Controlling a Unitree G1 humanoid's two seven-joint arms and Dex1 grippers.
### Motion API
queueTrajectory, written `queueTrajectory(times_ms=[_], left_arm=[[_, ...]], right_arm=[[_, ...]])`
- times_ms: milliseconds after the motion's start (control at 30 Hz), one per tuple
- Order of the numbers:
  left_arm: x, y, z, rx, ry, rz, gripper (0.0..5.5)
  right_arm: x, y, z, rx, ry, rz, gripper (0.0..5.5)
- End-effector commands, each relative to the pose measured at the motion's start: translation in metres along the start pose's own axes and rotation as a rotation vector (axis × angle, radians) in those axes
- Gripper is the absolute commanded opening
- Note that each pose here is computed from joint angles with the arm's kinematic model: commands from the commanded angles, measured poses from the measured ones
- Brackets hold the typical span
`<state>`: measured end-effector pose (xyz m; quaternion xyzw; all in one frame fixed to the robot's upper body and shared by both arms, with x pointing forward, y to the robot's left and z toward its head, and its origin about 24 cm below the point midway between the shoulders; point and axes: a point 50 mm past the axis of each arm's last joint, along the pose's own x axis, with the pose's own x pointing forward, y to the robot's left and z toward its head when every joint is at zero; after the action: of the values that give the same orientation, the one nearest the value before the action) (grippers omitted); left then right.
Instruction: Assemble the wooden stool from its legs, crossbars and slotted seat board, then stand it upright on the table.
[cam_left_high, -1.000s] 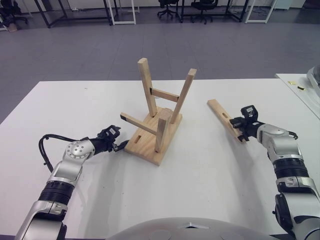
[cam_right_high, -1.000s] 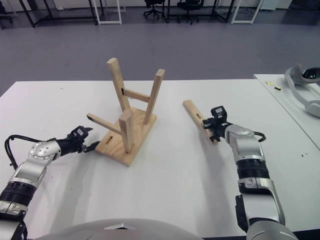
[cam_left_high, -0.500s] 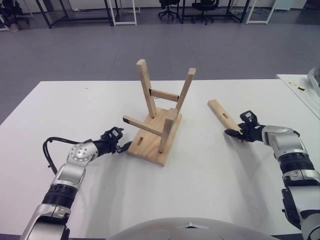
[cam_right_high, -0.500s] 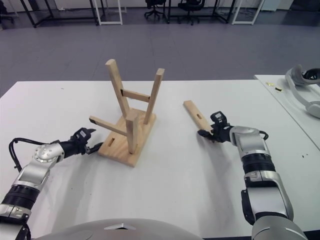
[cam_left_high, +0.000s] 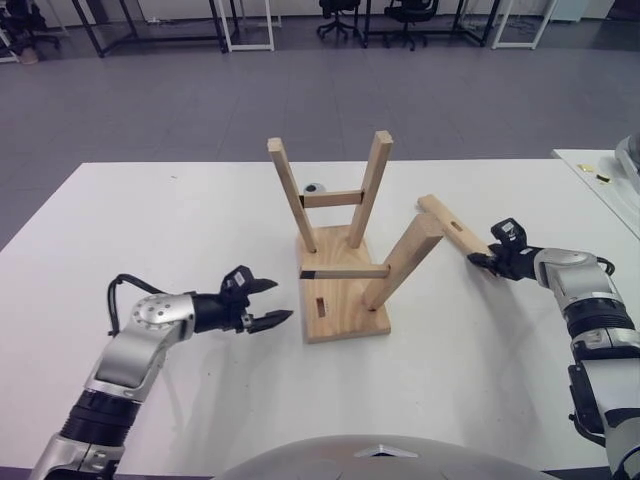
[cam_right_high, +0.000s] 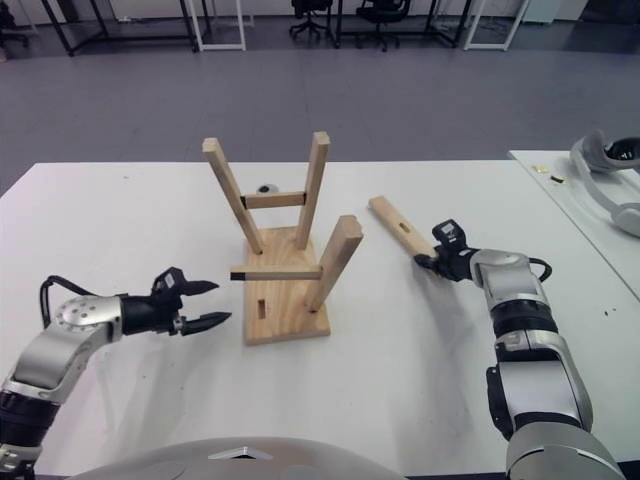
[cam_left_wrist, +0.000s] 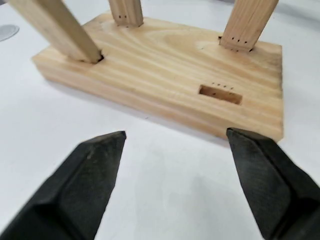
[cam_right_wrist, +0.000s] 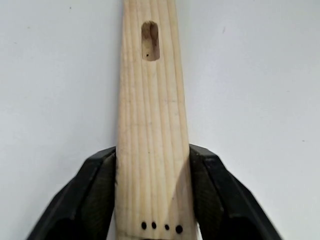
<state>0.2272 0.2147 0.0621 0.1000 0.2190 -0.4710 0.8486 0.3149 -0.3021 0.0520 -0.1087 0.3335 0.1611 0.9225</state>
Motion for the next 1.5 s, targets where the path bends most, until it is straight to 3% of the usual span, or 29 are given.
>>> queueTrajectory(times_ms=[33, 100, 167, 267, 367, 467, 667, 1033, 1367, 1500], left_arm=[[-0.037, 0.042, 0.015, 0.010, -0.004, 0.149, 3.71], [-0.058, 0.064, 0.045, -0.012, -0.158, 0.237, 3.71], [-0.076, 0.079, 0.099, -0.068, -0.453, 0.245, 3.71], [-0.081, 0.057, 0.185, -0.115, -0.788, -0.096, 3.71], [-0.072, 0.022, 0.233, -0.137, -0.892, -0.454, 3.71], [-0.065, 0.005, 0.257, -0.159, -0.934, -0.589, 3.71], [-0.064, 0.000, 0.270, -0.208, -0.981, -0.583, 3.71], [-0.064, 0.005, 0.268, -0.261, -0.964, -0.606, 3.71], [-0.077, 0.022, 0.257, -0.297, -0.947, -0.572, 2.07], [-0.091, 0.026, 0.255, -0.297, -0.918, -0.586, 2.05]], right_arm=[[-0.020, -0.012, 0.070, 0.038, -0.267, -0.035, 2.06], [-0.041, -0.013, 0.115, 0.079, -0.460, 0.000, 2.06], [-0.070, -0.003, 0.164, 0.137, -0.694, 0.127, 2.06], [-0.111, 0.042, 0.218, 0.149, -0.938, 0.486, 2.06], [-0.132, 0.091, 0.231, 0.100, -0.983, 0.798, 2.06], [-0.145, 0.128, 0.217, 0.037, -0.924, 1.036, 2.06], [-0.150, 0.149, 0.189, 0.023, -0.793, 1.229, 2.06], [-0.138, 0.149, 0.167, 0.002, -0.633, 1.234, 2.06], [-0.137, 0.148, 0.170, -0.012, -0.629, 1.215, 2.06], [-0.135, 0.145, 0.175, 0.007, -0.652, 1.173, 2.06]])
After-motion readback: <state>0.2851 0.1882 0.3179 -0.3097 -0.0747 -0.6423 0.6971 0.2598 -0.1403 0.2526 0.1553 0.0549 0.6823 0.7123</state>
